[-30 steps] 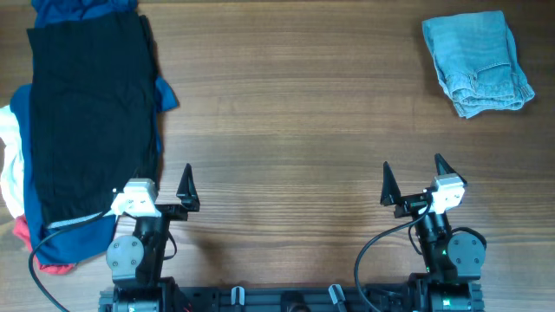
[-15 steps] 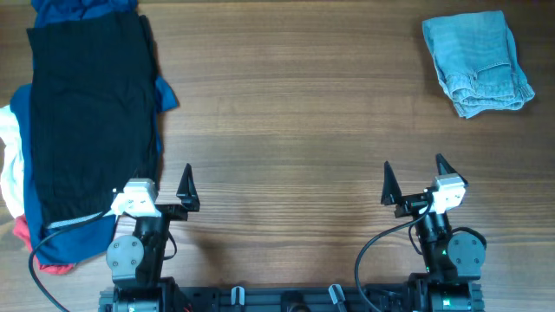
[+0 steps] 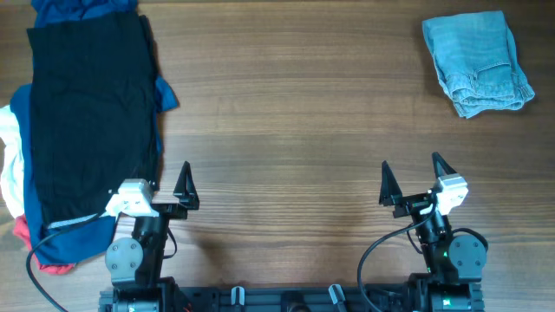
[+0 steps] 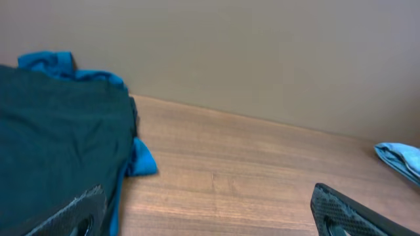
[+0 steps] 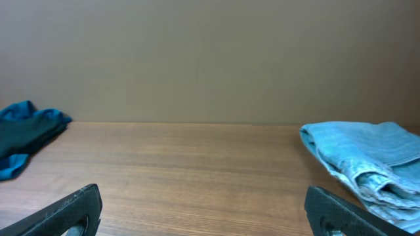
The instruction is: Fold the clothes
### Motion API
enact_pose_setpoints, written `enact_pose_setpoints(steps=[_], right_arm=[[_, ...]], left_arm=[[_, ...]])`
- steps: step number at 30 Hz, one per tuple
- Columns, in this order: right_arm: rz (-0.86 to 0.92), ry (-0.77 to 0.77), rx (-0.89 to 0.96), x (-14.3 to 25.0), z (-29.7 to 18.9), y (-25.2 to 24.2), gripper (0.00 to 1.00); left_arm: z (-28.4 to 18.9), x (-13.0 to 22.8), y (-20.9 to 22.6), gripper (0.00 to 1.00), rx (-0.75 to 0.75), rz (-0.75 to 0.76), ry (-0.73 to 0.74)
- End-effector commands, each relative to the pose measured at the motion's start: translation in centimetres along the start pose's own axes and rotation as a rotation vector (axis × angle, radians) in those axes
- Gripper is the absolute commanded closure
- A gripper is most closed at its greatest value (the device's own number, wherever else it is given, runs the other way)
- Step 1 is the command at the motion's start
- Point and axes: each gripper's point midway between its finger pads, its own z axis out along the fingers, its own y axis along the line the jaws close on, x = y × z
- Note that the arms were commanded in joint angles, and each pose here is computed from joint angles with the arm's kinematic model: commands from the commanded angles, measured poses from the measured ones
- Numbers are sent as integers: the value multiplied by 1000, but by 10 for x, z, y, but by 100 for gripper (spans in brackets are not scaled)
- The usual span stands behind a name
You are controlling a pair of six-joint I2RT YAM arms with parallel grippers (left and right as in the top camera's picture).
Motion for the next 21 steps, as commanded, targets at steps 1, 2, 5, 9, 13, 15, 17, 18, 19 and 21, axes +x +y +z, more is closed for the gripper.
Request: enact_pose_setpoints(steps=[1,2,5,9,13,15,17,18,19,21], right_arm=[[13,-32,-41,-27,-1,9,0],[13,-38,-39,-34,0,9,0],[14,-32,-38,-52,4,10,0],[33,47,-42,-66,20,9,0],[80,221,-73,-78,48,12,0],[120,356,-70,-79,64,11,0],[154,476,-64,-80,77,9,0],[172,532,-72,-80,83,10,0],[191,581,-83,-81,90,12,0],[225,646,-121,-80,102,17,0]], left_arm=[[-1,-4,-5,0,11,-33,30],[-1,-4,-5,0,8,-32,40],[2,-11,-6,0,1,-34,68],[7,-26,-6,0,-49,-51,181],[21,-49,-7,0,-110,-49,355],[28,-60,-10,0,-126,-36,462],[36,-69,-11,0,-140,-19,562],[43,-74,-12,0,-146,-10,609],[49,-77,-11,0,-152,-14,636],[60,-76,-9,0,-159,-19,669]])
